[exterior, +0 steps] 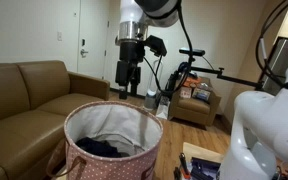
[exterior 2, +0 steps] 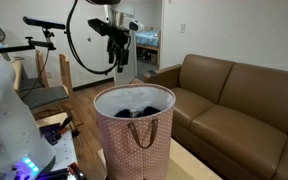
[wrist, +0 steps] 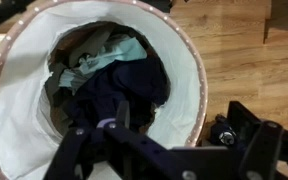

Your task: Pull out the dark blue clothing from the pink laundry bag

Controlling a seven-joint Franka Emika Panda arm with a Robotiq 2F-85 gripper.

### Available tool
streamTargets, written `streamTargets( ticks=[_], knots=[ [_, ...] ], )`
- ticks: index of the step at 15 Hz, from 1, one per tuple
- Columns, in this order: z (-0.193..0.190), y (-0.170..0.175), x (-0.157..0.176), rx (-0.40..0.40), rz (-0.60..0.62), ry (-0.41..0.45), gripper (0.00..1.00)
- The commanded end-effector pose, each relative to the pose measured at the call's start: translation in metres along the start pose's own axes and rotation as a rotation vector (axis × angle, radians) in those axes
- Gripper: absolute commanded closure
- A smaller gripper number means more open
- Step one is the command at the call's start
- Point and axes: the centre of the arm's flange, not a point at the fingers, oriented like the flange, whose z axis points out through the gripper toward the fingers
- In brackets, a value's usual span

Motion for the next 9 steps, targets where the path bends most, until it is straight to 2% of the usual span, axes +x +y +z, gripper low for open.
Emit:
streamTargets(
  ticks=[1,5,9],
  knots=[
    [0.0,0.0,0.0,0.0,0.0,0.0,0.0],
    [0.0,0.0,0.003,-0.006,0.001,0.008,0.0],
    [0.009,0.01,0.044,0.014,0.023,0.068,0.0]
  ],
)
